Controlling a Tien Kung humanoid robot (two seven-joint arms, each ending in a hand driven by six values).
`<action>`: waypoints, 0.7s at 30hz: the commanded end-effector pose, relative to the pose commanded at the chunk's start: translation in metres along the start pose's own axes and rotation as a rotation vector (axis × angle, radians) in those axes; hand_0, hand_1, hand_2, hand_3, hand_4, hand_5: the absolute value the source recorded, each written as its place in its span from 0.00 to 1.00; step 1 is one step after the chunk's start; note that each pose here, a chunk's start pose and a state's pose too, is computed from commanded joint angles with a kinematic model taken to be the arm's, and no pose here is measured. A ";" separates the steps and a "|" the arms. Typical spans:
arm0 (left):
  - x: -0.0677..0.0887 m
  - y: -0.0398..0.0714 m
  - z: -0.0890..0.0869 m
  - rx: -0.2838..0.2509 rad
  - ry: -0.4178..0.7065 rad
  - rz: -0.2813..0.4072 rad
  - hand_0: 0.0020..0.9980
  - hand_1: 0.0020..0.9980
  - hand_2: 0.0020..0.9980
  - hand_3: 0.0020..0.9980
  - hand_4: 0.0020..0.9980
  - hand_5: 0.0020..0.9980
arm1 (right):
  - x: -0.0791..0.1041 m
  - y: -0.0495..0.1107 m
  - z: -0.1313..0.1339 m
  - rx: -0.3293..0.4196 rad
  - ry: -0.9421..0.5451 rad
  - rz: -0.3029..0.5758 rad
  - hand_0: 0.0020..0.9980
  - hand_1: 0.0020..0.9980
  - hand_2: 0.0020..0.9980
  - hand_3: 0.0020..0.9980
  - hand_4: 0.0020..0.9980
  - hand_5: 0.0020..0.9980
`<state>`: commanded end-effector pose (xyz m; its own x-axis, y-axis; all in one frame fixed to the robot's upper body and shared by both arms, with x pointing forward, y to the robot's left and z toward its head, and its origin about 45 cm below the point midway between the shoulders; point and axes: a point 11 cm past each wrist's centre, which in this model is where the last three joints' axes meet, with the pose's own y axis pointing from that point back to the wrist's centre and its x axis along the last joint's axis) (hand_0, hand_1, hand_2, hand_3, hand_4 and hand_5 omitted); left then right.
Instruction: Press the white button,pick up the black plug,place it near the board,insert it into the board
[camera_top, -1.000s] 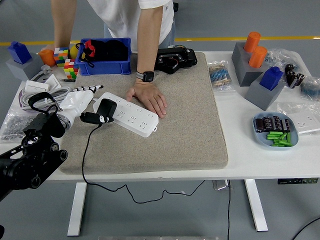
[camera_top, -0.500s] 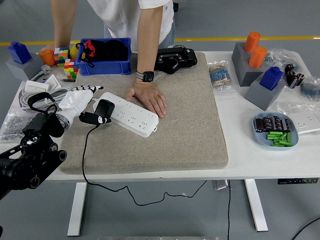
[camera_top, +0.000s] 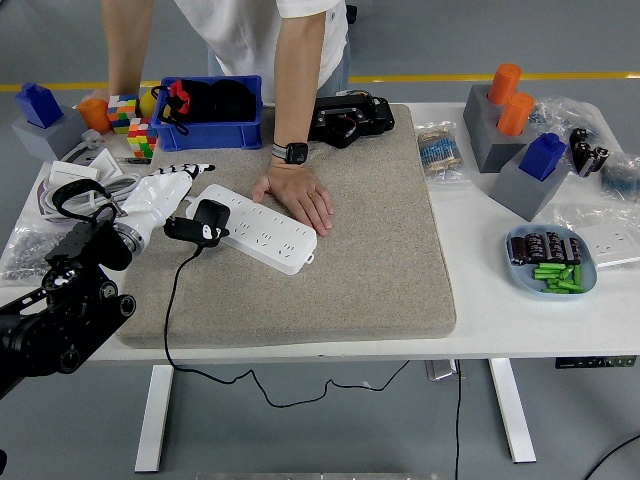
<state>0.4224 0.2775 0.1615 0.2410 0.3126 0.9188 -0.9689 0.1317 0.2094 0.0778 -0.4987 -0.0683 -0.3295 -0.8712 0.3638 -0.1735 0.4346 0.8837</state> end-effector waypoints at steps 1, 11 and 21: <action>0.001 0.001 0.001 -0.004 0.010 0.002 0.96 1.00 0.99 1.00 1.00 0.66 | 0.000 0.000 0.000 0.000 0.000 0.000 0.71 0.62 0.63 0.60 0.63 0.35; 0.026 0.032 0.023 -0.244 0.085 0.205 0.97 0.97 0.92 0.95 1.00 0.85 | -0.001 0.000 -0.003 0.006 -0.004 -0.002 0.71 0.62 0.63 0.60 0.63 0.35; 0.002 0.051 -0.011 -0.174 0.009 0.127 0.96 0.95 0.87 0.87 0.94 0.78 | 0.001 0.000 -0.003 0.009 -0.006 0.000 0.70 0.61 0.62 0.60 0.63 0.35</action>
<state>0.3742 0.2955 0.1700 0.1190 0.3449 0.9311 -0.9674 0.2514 0.0305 0.0805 -0.4998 -0.0671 -0.3350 -0.8698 0.3622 -0.1819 0.4369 0.8809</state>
